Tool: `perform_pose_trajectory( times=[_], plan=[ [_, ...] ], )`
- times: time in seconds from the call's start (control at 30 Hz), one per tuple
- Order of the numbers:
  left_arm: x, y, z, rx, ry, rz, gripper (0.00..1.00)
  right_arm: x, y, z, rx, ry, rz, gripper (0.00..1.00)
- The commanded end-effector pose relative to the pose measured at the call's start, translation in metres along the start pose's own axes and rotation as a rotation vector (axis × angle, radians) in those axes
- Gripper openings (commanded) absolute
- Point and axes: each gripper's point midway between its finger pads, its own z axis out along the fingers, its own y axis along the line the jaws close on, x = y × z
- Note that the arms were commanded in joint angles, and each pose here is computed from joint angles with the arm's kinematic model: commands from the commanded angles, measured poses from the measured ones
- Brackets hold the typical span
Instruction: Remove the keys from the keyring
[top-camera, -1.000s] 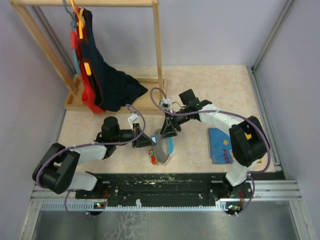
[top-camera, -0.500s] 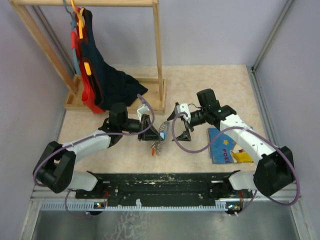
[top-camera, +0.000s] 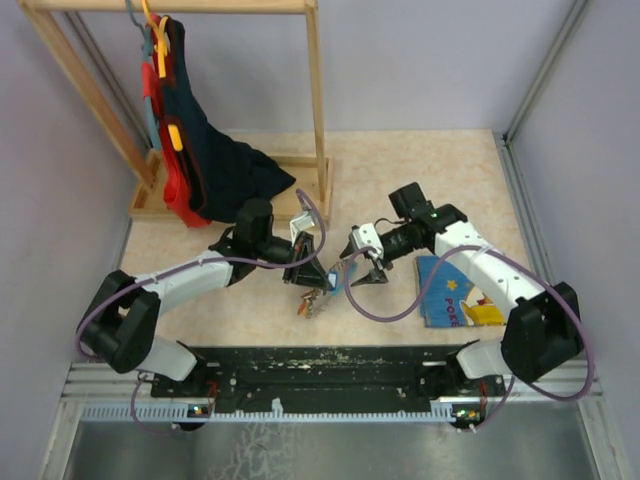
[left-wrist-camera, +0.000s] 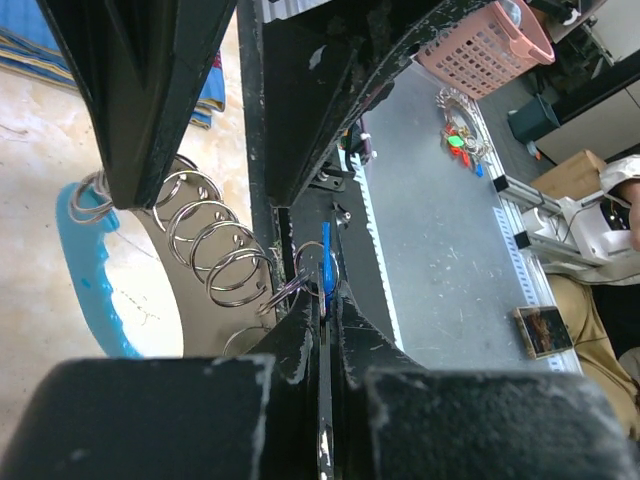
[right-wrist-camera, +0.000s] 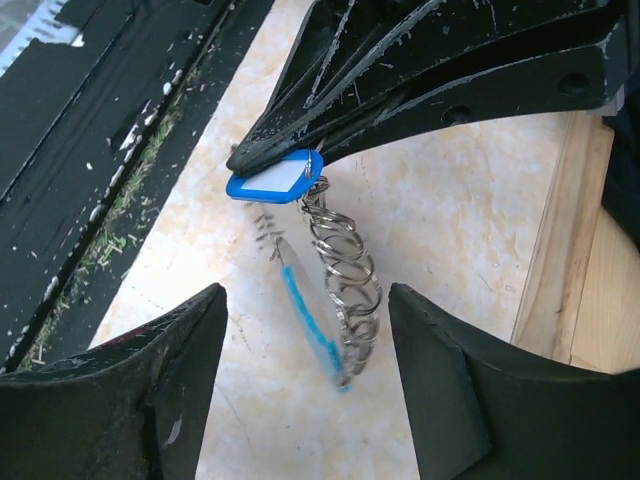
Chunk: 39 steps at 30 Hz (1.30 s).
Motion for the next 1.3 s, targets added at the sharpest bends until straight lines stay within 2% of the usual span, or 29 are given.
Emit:
perform_pose_trajectory(
  times=[0.0, 0.27, 0.43, 0.67, 1.0, 1.27],
  plan=[
    [-0.010, -0.011, 0.004, 0.069, 0.012, 0.062, 0.00, -0.014, -0.003, 0.001, -0.039, -0.016, -0.071, 0.63],
    [-0.010, -0.012, 0.003, 0.063, 0.011, 0.073, 0.00, -0.013, -0.006, 0.002, -0.004, 0.002, -0.050, 0.50],
    [-0.008, -0.016, 0.003, 0.091, 0.008, 0.071, 0.00, -0.022, -0.004, 0.007, 0.026, -0.023, -0.074, 0.48],
    [-0.003, -0.026, 0.002, 0.147, -0.002, 0.077, 0.00, -0.020, 0.006, 0.024, -0.021, -0.012, -0.069, 0.43],
    [0.008, -0.029, 0.000, 0.169, 0.005, 0.065, 0.00, -0.012, 0.003, 0.019, 0.005, 0.054, -0.084, 0.10],
    [0.015, 0.002, -0.003, -0.012, 0.011, -0.007, 0.00, -0.002, -0.003, 0.014, 0.040, 0.123, -0.073, 0.01]
  ],
)
